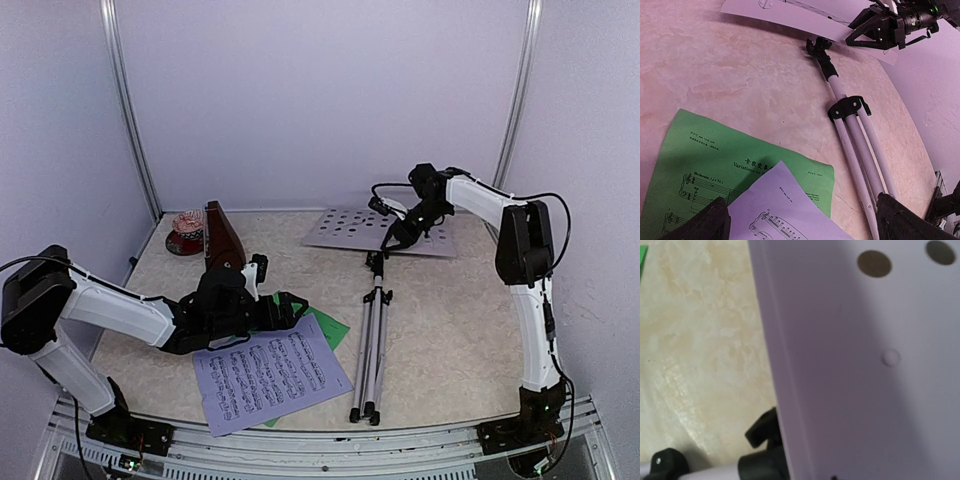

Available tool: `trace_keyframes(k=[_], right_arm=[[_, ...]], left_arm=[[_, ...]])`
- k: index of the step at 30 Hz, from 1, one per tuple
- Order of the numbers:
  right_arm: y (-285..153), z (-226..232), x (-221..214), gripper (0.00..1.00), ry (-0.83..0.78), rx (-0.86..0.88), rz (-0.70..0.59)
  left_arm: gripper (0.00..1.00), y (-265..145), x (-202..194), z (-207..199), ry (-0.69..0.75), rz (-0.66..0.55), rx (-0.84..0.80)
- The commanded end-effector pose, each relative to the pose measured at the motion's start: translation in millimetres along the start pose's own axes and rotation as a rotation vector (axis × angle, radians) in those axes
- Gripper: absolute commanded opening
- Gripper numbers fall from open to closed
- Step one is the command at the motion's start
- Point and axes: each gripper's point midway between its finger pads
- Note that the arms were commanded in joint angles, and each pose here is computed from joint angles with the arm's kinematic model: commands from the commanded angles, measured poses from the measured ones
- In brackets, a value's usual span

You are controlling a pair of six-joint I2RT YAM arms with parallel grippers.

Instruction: Set up the instrument practice props

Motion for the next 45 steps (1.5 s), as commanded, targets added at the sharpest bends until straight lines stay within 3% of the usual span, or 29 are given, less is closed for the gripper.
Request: trace_keyframes(k=[1, 5, 11, 24, 31, 45], right_arm=[[17.7, 16.7, -13.7, 0.26, 0.039, 0.110, 0.047], [19.5, 16.6, -14.9, 0.25, 0.034, 0.116, 0.048], [11.4, 15.3, -6.4, 0.00, 0.019, 0.088, 0.029], [-65.3, 30.9, 41.8, 0.00, -0.093, -0.120, -0.105], [-111.4, 51.7, 68.0, 0.00, -0.232, -0.365, -0.179], [-243.3, 144.5, 147.6, 0.00, -0.469, -0.731, -0.553]], left_arm=[[0.99, 0.4, 3.4, -2.7, 0.019, -0.026, -0.009], [0.99, 3.2, 2.4, -1.7, 0.019, -0.022, -0.006], [0.99, 6.3, 3.2, -2.2, 0.019, -0.020, -0.007], [0.99, 4.1, 14.2, -10.0, 0.024, -0.039, -0.026], [0.99, 0.1, 25.0, -14.5, 0.023, -0.065, -0.032], [0.99, -23.6, 64.7, -35.8, 0.028, -0.135, -0.074]])
Point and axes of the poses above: each gripper's point midway between its finger pads, its own y axis out along the fingers, its own z axis along the line the jaws close on, x = y × z, and after that the axes turned 10 degrees about y, right-handed
